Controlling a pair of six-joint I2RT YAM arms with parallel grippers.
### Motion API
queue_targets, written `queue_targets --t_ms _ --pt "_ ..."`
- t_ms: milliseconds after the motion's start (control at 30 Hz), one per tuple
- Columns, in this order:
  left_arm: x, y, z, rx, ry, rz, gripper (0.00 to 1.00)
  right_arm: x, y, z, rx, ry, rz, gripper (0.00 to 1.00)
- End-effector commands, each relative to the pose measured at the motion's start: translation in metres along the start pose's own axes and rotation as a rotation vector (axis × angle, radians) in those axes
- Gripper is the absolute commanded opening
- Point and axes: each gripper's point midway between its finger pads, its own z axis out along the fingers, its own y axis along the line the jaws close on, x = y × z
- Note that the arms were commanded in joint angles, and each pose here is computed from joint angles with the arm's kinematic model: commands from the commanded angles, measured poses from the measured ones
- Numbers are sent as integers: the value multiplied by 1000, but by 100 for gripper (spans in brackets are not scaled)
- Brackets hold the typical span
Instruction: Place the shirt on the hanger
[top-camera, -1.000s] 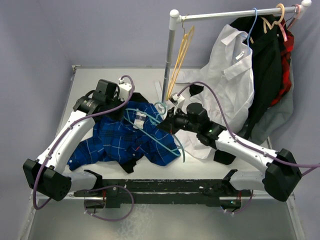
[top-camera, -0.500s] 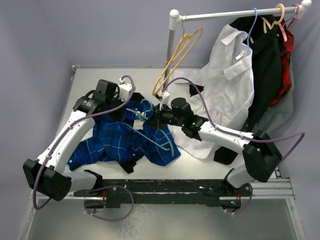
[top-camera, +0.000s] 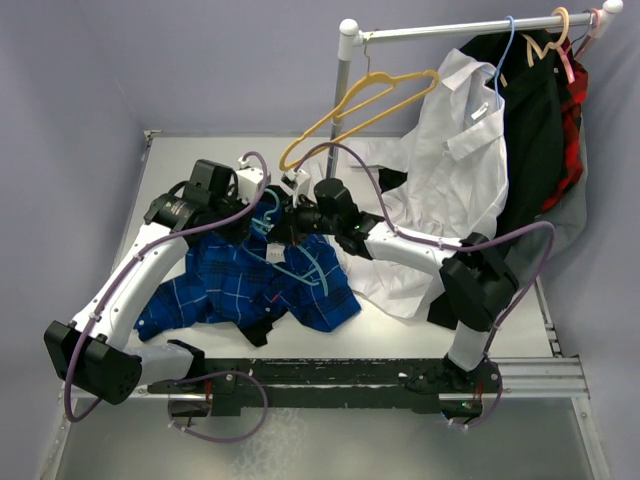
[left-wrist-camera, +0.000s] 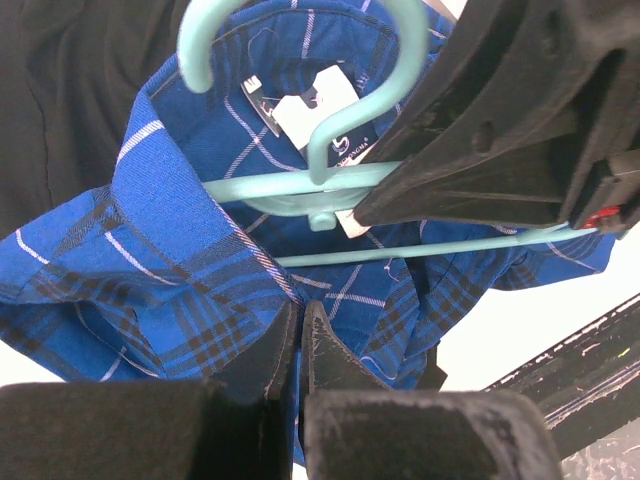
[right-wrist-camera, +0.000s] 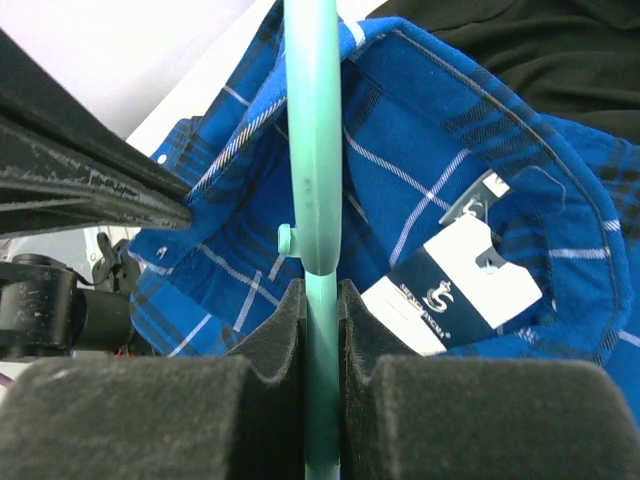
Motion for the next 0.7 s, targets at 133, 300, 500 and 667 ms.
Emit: queue_targets --t_ms 133,300,500,667 --pt "-10 -7 -10 34 -45 30 0 -31 20 13 -91 -43 -43 0" --pt "-6 -13 -9 68 -32 32 0 -27 14 26 -93 -25 -36 0" --pt "-1 -10 -9 55 -17 39 0 -23 11 39 -107 -8 -23 0" --pt "1 -12 -8 67 -12 37 0 -24 10 45 -109 -9 -16 0"
